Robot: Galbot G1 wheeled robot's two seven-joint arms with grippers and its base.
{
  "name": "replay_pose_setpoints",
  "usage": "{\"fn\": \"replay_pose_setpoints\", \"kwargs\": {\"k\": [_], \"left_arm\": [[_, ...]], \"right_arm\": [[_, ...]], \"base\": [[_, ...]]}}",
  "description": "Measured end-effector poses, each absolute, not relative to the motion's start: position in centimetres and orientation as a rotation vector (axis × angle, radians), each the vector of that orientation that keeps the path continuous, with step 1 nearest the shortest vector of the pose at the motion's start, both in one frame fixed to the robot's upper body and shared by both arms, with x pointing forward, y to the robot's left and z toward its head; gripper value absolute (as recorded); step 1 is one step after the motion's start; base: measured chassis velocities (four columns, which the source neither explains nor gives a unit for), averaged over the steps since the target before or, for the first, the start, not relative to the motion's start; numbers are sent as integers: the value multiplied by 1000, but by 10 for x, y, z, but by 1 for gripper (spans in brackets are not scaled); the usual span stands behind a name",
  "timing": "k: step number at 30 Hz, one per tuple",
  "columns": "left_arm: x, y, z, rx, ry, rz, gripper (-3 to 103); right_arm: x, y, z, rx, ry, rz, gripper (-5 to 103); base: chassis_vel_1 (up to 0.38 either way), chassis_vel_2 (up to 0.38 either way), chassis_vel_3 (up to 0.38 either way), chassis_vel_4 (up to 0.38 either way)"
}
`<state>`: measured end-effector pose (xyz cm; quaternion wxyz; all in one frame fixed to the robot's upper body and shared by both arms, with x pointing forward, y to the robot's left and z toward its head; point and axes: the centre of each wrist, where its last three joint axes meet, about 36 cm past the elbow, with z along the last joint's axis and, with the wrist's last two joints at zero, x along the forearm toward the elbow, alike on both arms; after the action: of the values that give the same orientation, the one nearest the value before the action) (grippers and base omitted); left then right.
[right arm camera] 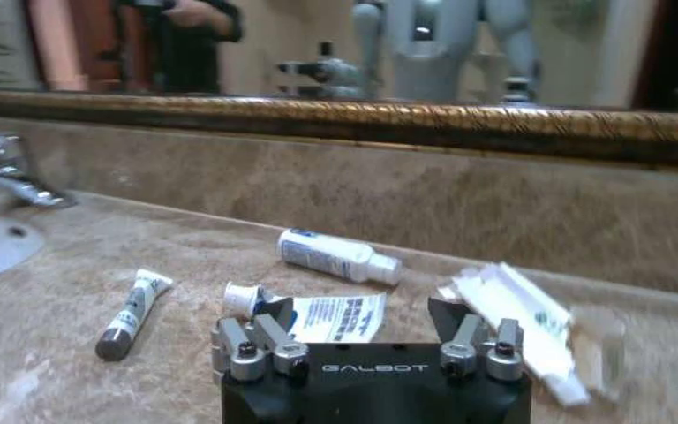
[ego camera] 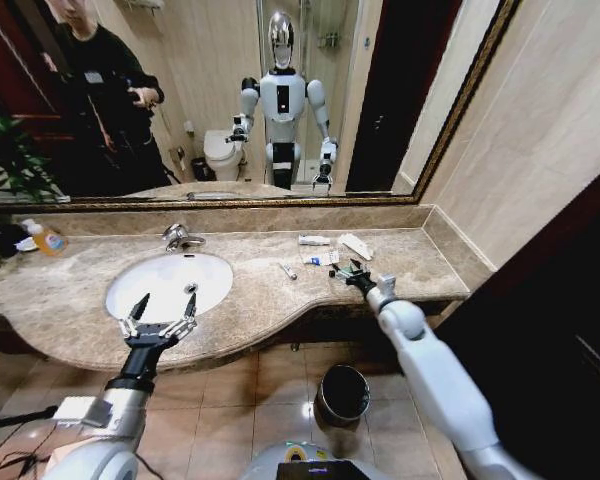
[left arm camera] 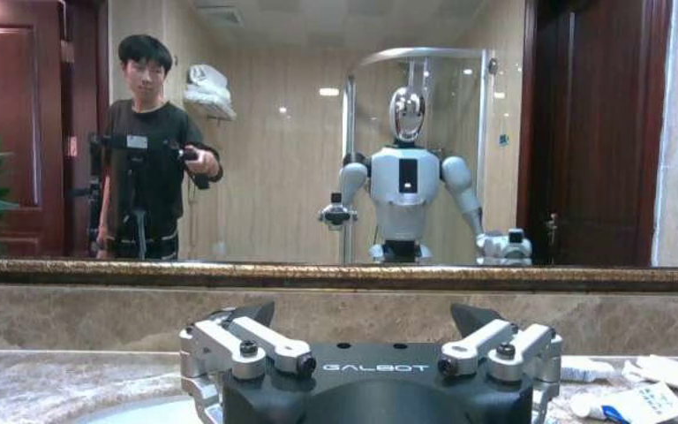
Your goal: Pick up the trash from the sink and place it in the trash bin.
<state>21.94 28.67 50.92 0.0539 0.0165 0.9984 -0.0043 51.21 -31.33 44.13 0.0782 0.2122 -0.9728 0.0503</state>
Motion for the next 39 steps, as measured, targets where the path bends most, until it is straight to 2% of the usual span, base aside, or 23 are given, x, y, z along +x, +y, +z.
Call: {"fn": "replay_pose_setpoints", "kwargs": {"k": [1,5,14,24,26,34,36,39], "left_arm": [[219,287,509,50,3033,-13,100],[219,287,509,50,3033,-13,100],[219,287,509,50,3033,-13,100],[219,287,509,50,3033,-13,100],[219,287,509,50,3033,-13,100],[219,287,509,50,3033,-13,100],[219,287,509,50,3033,-13,100],[219,287,509,50,3033,-13,100]], "right_arm": [[512,-313,441,635,-2913,151,76],[535,-350,437,794,-2866,234,88],[564,-377,438,1064,-2691,382,96],[593,-389,449,1346,-2481,537,91],[599,-388,451,1364,-2465,546,98],[615,-379,449,1378,-2446,560,102],[618,-378,448,1377,-2442,559,100],[622,-378,449,1367,-2435,562,90]], "base": [[0,0,0,0],[0,0,0,0],[0,0,0,0],[0,0,0,0],[0,0,0,0],[0,0,0,0],[0,0,0,0],[0,0,0,0]]}}
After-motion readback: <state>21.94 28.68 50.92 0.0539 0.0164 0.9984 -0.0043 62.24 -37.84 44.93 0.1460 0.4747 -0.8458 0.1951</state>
